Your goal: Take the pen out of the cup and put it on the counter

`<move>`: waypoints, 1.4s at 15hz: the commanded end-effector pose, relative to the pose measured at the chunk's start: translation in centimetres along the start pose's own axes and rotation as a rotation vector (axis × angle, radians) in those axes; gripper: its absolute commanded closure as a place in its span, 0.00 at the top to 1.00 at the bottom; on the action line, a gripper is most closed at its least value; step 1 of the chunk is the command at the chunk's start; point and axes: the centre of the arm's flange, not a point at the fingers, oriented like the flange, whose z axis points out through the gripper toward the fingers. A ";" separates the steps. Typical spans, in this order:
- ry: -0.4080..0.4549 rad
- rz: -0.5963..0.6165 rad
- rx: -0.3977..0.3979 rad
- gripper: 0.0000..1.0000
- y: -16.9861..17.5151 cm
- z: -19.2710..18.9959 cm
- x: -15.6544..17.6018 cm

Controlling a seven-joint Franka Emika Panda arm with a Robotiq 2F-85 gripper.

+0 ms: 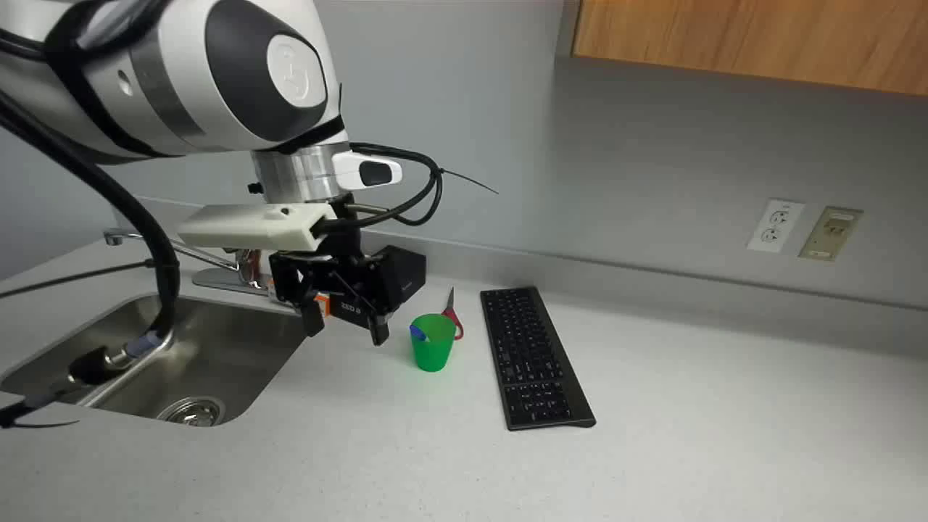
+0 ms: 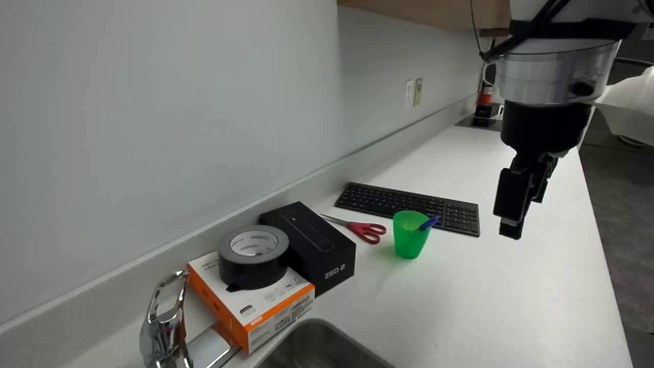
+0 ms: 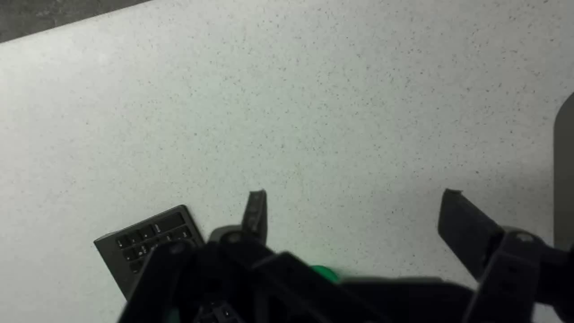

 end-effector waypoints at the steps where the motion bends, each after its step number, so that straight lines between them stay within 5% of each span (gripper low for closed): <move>1: -0.001 0.000 0.000 1.00 0.0 0.1 0.0; 10: 0.010 -0.030 0.024 1.00 1.2 -0.2 1.4; 21: 0.049 -0.002 0.215 1.00 4.6 1.4 11.2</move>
